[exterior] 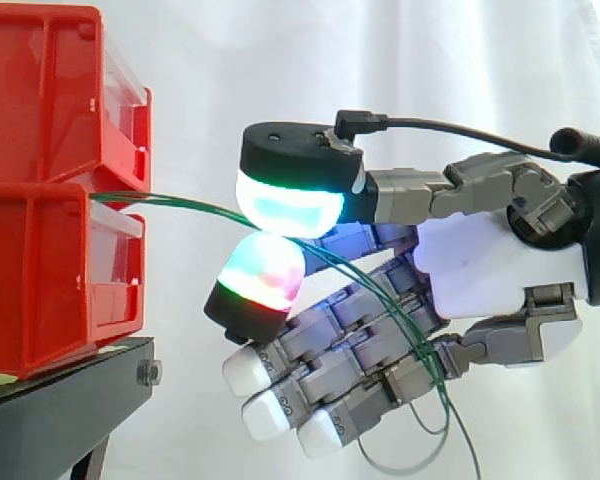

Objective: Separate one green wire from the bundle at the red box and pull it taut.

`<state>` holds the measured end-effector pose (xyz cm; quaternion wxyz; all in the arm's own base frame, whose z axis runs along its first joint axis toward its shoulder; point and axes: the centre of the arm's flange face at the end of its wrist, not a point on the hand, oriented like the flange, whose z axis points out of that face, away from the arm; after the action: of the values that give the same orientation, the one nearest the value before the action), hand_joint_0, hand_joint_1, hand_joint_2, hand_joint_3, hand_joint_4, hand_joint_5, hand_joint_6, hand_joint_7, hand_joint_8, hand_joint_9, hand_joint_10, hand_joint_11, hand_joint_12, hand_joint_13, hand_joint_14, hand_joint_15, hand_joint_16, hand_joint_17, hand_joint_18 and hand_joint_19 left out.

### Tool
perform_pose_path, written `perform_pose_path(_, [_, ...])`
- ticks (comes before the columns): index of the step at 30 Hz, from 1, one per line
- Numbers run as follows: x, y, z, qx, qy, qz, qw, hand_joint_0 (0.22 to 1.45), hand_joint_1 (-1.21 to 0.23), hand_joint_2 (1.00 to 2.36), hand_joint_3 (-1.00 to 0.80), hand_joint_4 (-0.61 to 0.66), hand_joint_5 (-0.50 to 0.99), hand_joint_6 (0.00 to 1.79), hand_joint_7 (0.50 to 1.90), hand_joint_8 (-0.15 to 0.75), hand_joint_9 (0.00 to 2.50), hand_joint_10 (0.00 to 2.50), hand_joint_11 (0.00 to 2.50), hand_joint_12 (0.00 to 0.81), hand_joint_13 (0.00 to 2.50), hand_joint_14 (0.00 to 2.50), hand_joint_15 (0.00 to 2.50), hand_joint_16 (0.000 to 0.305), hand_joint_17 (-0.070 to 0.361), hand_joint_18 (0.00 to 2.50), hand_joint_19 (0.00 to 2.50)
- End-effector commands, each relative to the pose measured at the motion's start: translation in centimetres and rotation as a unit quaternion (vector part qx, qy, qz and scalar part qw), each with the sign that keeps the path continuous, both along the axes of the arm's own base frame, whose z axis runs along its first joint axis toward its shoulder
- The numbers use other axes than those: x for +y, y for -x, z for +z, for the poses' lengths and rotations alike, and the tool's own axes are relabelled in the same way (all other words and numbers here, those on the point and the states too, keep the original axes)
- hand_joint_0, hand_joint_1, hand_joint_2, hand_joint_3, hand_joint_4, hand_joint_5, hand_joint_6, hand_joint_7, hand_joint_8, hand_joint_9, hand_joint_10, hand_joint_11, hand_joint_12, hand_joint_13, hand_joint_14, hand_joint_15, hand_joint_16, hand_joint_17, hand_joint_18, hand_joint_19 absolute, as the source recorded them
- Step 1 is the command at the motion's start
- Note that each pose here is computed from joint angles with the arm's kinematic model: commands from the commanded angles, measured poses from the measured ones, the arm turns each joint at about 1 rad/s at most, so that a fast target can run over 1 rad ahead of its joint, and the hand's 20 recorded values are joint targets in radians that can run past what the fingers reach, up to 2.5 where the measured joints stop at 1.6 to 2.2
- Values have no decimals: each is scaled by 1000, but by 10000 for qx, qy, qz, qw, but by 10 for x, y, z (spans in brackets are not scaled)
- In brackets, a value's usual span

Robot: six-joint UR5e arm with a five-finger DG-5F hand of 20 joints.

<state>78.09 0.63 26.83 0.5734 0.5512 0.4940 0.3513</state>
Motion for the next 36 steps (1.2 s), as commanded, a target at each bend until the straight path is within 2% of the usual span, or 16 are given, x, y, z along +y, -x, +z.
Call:
perform_pose_path(1, [-4, -1, 3, 1, -7, -27, 10000, 659, -817, 1016, -344, 147, -207, 888, 983, 290, 755, 20, 542, 371, 739, 15, 387, 58, 131, 643, 414])
perform_pose_path(7, [-4, -1, 8, 45, 4, -28, 10000, 664, -847, 1000, -500, 178, -202, 886, 990, 290, 760, 21, 527, 363, 734, 15, 380, 58, 130, 644, 407])
perform_pose_path(14, [-5, 0, 15, 1, -7, -35, 10000, 525, -677, 1000, -500, 198, -192, 881, 979, 314, 825, 19, 532, 380, 767, 15, 391, 61, 136, 668, 430])
perform_pose_path(19, [-7, 2, 19, 33, 8, -42, 10000, 555, -504, 1000, -498, 185, -186, 871, 1016, 309, 856, 21, 526, 378, 783, 15, 403, 59, 133, 674, 456])
perform_pose_path(20, [-8, 3, 21, 40, 10, -50, 10000, 584, -510, 1009, -416, 182, -186, 869, 1024, 308, 853, 21, 535, 375, 784, 17, 402, 58, 131, 667, 460])
perform_pose_path(22, [-8, 3, 22, 40, 10, -50, 10000, 585, -531, 1013, -372, 176, -186, 869, 1047, 306, 854, 20, 536, 377, 783, 17, 407, 58, 131, 667, 459])
perform_pose_path(24, [-8, 3, 23, 33, 8, -50, 10000, 583, -597, 1022, -260, 180, -188, 873, 1057, 309, 836, 21, 532, 380, 776, 16, 407, 59, 132, 668, 455])
perform_pose_path(27, [-9, 4, 26, 20, 12, -49, 10000, 588, -660, 1026, -209, 179, -192, 880, 1056, 306, 823, 21, 543, 379, 769, 16, 410, 59, 132, 664, 459])
perform_pose_path(31, [-9, 4, 26, 33, 8, -50, 10000, 598, -693, 1022, -247, 189, -199, 888, 1023, 303, 814, 21, 544, 378, 767, 16, 407, 59, 132, 661, 450])
perform_pose_path(33, [-9, 4, 26, 40, 10, -50, 10000, 596, -721, 1016, -326, 197, -200, 889, 1011, 305, 812, 21, 541, 370, 769, 16, 412, 59, 132, 664, 450])
perform_pose_path(36, [-9, 5, 26, 48, 12, -50, 10000, 592, -692, 1011, -389, 195, -194, 886, 1015, 304, 848, 20, 562, 371, 787, 16, 412, 59, 132, 673, 458])
